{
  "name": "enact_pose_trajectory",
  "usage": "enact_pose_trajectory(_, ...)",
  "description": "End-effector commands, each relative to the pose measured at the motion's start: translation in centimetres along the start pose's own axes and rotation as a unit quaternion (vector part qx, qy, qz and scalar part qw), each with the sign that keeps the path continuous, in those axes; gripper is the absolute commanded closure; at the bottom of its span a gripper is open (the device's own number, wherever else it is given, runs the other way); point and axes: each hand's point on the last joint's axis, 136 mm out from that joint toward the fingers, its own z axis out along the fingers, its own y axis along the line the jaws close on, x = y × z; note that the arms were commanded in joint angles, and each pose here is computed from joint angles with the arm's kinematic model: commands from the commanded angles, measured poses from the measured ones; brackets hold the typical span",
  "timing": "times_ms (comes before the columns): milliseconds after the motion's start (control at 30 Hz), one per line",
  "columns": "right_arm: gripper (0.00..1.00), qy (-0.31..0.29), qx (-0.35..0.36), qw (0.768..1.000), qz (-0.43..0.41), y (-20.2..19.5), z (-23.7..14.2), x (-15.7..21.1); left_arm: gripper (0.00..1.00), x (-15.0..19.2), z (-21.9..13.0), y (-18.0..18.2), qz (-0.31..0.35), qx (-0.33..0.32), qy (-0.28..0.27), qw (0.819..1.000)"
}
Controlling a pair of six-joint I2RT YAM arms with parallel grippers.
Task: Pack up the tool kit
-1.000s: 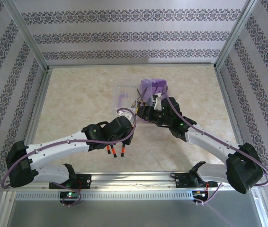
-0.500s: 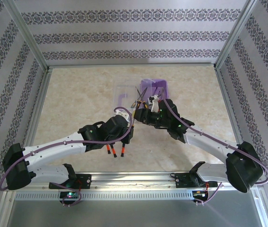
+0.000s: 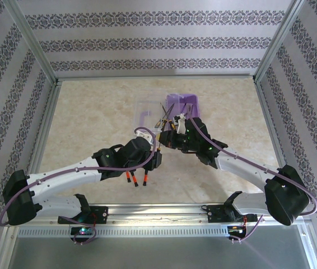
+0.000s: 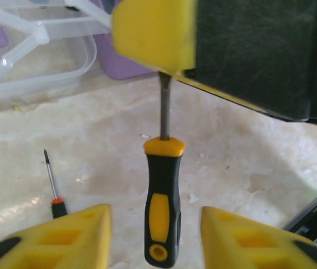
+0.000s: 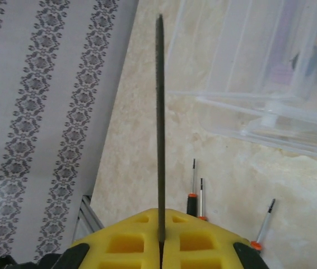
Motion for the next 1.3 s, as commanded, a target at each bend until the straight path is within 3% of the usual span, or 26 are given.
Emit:
enact_pose_trajectory(0, 0.92, -0.019, 0.016, 0.999, -0.042, 1.0, -0.8, -1.9, 0.30, -1.5, -1.2, 0.8, -0.015, -0.011, -0.036, 0.999)
enact_pose_trajectory(200, 0.92, -0.026, 0.121, 0.987, -0.103, -2.1, -2.5, -7.6, 0.14, -2.2, -3.9, 3.9, -0.028, -0.064, -0.069, 0.995)
enact_pose_trajectory(367, 0.91, -0.033, 0.195, 0.970, -0.142, -6.0, -2.7, -13.0, 0.14, -1.5, -5.1, 5.2, -0.047, -0.067, -0.076, 0.994)
enact_pose_trajectory(467, 0.91, -0.020, 0.182, 0.974, -0.135, -7.5, -1.6, -15.9, 0.15, -0.9, -5.5, 5.7, -0.058, -0.068, -0.074, 0.993)
enact_pose_trajectory(567, 0.91, -0.015, 0.215, 0.964, -0.155, -9.0, -0.7, -17.8, 0.16, -0.6, -5.8, 6.1, -0.063, -0.070, -0.072, 0.993)
enact_pose_trajectory(1100, 0.93, 0.075, 0.226, 0.962, -0.135, -12.8, 4.1, -15.2, 0.16, -0.6, -5.9, 6.3, -0.061, -0.074, -0.073, 0.993)
enact_pose_trajectory(1267, 0.91, 0.056, 0.232, 0.963, -0.123, -13.1, 3.8, -15.5, 0.16, -0.6, -6.0, 6.5, -0.059, -0.076, -0.072, 0.993)
